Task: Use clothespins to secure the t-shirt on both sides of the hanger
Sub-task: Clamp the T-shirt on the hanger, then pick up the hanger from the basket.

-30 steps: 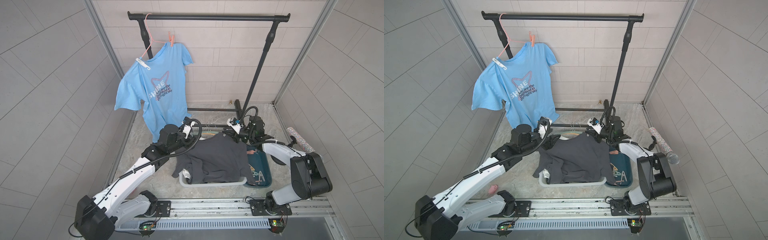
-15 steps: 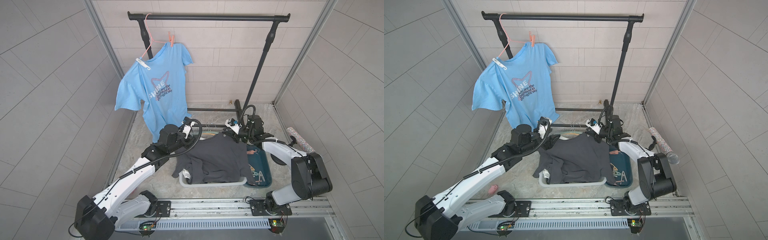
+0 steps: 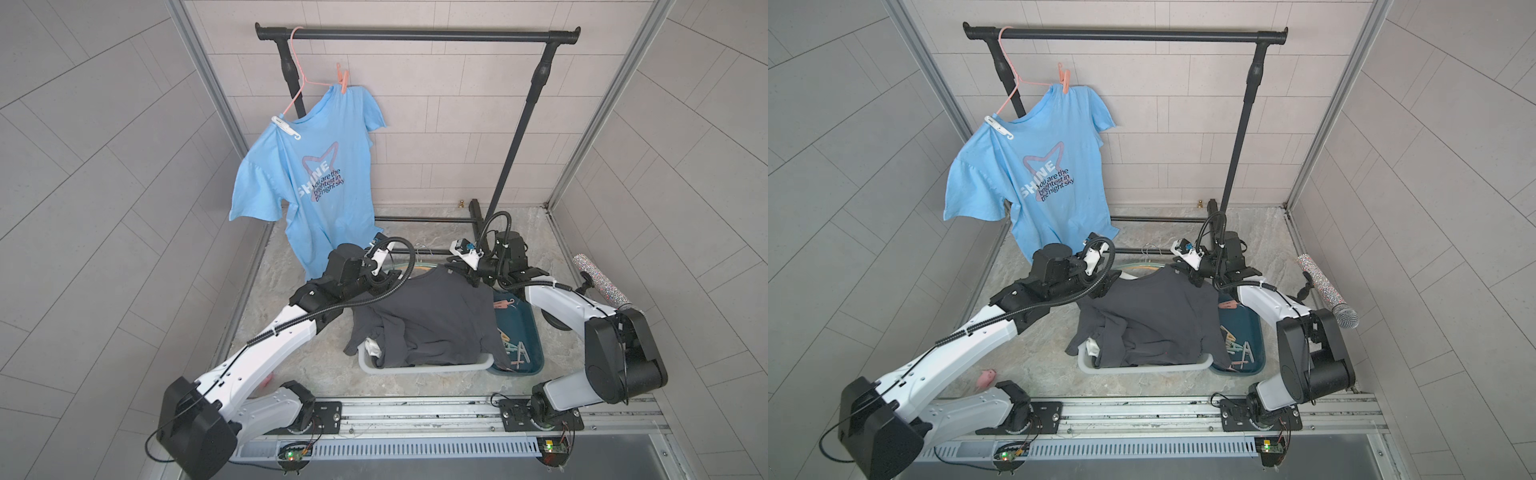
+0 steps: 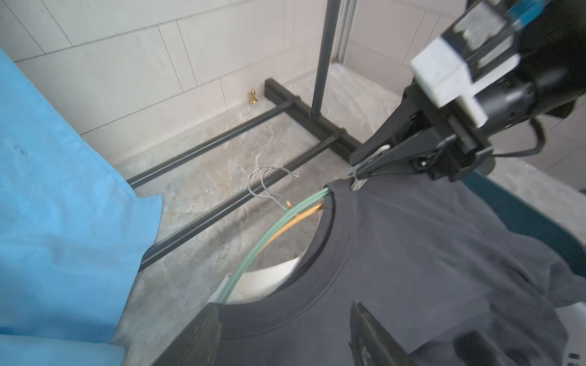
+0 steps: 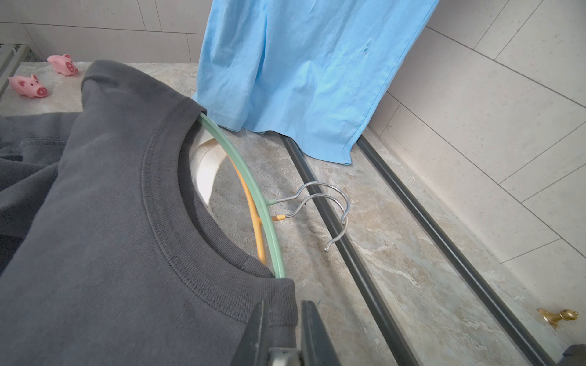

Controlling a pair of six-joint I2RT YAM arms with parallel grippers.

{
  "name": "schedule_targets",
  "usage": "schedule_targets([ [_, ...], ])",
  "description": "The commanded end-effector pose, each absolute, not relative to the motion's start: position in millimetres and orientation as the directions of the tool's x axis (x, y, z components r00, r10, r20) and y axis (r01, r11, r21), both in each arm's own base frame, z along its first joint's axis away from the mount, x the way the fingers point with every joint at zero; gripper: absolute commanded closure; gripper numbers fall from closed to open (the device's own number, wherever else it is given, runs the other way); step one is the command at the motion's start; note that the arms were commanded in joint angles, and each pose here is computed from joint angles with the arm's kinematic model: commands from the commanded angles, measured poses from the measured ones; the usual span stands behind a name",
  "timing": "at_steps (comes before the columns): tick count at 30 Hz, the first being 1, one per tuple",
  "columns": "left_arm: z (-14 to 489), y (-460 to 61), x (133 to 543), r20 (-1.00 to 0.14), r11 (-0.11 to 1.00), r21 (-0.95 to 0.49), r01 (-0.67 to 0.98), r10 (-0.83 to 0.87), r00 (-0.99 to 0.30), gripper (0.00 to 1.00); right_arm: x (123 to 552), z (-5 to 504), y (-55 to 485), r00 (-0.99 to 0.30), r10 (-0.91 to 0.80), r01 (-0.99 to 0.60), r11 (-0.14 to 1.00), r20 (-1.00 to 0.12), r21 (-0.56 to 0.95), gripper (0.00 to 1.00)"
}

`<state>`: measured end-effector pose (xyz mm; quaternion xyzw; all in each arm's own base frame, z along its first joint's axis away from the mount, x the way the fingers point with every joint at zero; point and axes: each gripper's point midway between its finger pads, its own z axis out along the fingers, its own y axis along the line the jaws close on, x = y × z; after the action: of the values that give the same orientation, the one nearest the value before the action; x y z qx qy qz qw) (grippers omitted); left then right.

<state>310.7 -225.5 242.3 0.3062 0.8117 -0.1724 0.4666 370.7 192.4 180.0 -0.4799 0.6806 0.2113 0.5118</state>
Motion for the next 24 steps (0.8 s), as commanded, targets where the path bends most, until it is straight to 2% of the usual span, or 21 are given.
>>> schedule_targets([
  [1,232.8,-219.5,323.7,-0.772,0.742,0.106,0.662,0.481,-0.415,0.31,364.6,175.0,189.0,-0.037,-0.444,-0.865,0.462,-0.895,-0.193,0.94],
  [6,202.9,-220.2,349.2,-0.626,0.682,0.232,0.694,0.65,-0.43,0.31,364.5,178.9,190.3,-0.024,-0.432,-0.866,0.46,-0.902,-0.198,0.97],
  [9,188.8,-219.3,359.5,-0.556,0.628,0.295,0.72,0.726,-0.405,0.35,363.9,180.8,191.1,-0.016,-0.428,-0.867,0.456,-0.904,-0.201,0.98],
  [15,163.9,-220.2,365.1,-0.421,0.494,0.341,0.8,0.841,-0.34,0.4,361.9,183.1,192.8,-0.013,-0.424,-0.869,0.452,-0.906,-0.199,0.99],
  [20,155.0,-216.8,379.3,-0.359,0.477,0.378,0.794,0.866,-0.349,0.4,359.6,182.6,194.0,-0.013,-0.427,-0.872,0.447,-0.904,-0.199,0.99],
  [24,149.2,-217.2,382.9,-0.341,0.468,0.382,0.797,0.873,-0.348,0.46,357.1,181.2,193.9,-0.015,-0.438,-0.874,0.443,-0.899,-0.201,0.99],
])
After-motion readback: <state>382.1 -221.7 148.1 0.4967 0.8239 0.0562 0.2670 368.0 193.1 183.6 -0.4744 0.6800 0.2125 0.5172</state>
